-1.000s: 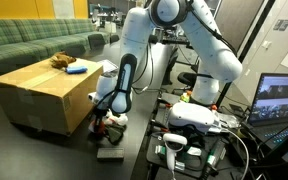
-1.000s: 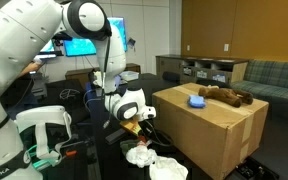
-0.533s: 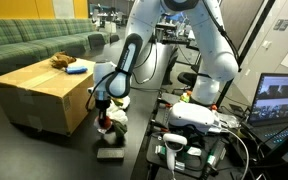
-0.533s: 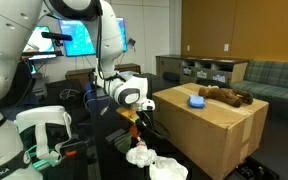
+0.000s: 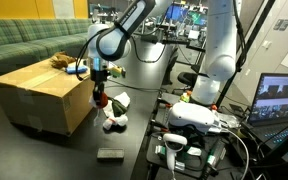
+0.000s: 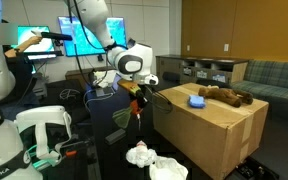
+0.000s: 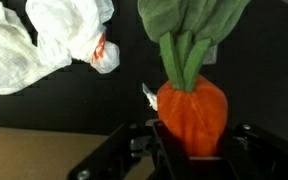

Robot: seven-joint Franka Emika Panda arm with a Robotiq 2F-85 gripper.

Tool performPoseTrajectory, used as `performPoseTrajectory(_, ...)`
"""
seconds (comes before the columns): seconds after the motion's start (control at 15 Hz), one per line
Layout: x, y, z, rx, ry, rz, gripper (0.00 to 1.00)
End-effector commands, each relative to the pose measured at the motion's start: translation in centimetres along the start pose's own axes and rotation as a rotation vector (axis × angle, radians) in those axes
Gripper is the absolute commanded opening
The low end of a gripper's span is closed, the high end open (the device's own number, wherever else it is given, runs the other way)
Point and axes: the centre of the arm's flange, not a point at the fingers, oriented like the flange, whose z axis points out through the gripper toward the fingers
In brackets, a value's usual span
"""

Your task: Pick up the objects that were on the table and put them on top of the box. Pick up the objects that were on top of the box and put them on the table.

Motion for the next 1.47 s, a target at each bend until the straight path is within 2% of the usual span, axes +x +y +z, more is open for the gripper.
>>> performPoseTrajectory(0.0, 1.5, -1.1, -6.6, -0.029, 0.098, 0.039, 0.04)
performPoseTrajectory(0.27, 4.7, -1.8, -11.2, -0.059, 0.259, 0.103, 0.04)
performPoseTrajectory(0.4, 6.8, -1.9, -13.1, -0.065, 0.366, 0.159, 0.04)
performPoseTrajectory(0.6, 9.7, -1.9, -14.9, -0.069, 0.522, 0.216, 0.04)
performPoseTrajectory(0.73, 11.5, -1.8, -14.8, -0.09, 0.585, 0.227, 0.04)
performPoseTrajectory(0.93, 14.2, -1.0, -13.2, -0.118, 0.616, 0.231, 0.04)
performPoseTrajectory(1.4, 19.0, 1.3, -7.2, -0.164, 0.56, 0.262, 0.04)
